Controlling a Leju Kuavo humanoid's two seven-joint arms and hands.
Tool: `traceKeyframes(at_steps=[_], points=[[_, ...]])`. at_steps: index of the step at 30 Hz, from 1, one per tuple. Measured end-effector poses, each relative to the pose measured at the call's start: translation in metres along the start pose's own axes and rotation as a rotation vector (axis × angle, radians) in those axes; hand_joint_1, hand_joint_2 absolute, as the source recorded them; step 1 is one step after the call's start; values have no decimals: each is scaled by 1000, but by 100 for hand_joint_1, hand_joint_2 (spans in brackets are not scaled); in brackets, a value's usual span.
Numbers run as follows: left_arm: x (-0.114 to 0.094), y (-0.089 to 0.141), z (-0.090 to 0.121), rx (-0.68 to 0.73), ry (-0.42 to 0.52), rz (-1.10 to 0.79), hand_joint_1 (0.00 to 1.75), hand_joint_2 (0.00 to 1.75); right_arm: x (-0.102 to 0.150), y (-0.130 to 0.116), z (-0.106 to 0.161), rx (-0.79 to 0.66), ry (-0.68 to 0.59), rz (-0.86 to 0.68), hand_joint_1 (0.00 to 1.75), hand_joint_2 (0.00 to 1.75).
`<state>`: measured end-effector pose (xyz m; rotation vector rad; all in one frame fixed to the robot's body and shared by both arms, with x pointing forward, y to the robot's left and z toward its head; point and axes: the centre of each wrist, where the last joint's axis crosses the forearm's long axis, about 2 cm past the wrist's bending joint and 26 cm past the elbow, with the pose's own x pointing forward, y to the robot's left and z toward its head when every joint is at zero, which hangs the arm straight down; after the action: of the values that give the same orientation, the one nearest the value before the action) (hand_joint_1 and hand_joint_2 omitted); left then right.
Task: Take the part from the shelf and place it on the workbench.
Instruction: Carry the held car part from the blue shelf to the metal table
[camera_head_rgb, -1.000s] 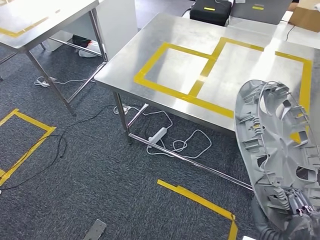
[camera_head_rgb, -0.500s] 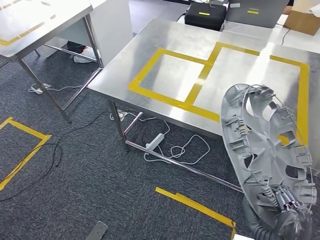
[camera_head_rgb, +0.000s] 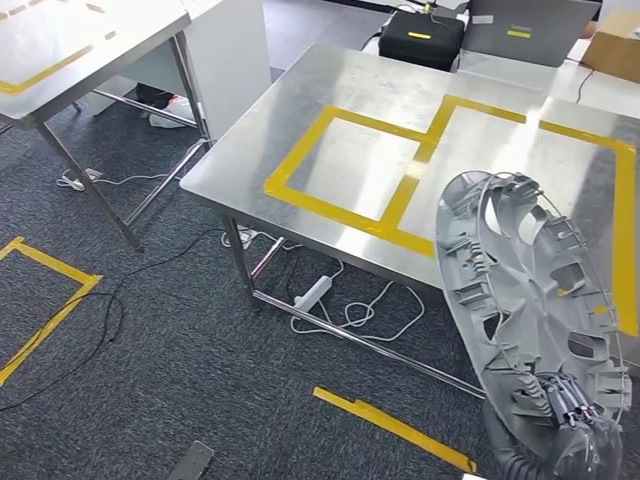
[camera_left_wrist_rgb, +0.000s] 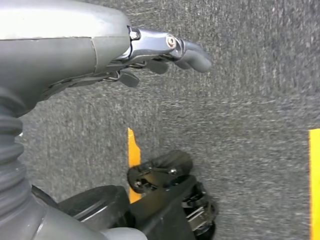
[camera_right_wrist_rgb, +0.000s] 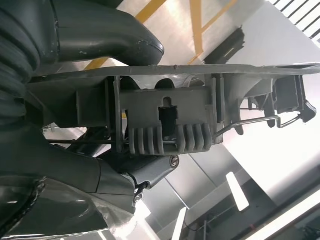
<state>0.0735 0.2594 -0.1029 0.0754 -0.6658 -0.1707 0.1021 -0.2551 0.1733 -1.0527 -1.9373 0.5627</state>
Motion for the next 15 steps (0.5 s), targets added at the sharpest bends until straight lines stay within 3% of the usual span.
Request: traceKeyframes(at_steps=[15], points=[[-1,1,0,-2,3,-2,0,175,0,-1,1,-1,1,6,175,175]])
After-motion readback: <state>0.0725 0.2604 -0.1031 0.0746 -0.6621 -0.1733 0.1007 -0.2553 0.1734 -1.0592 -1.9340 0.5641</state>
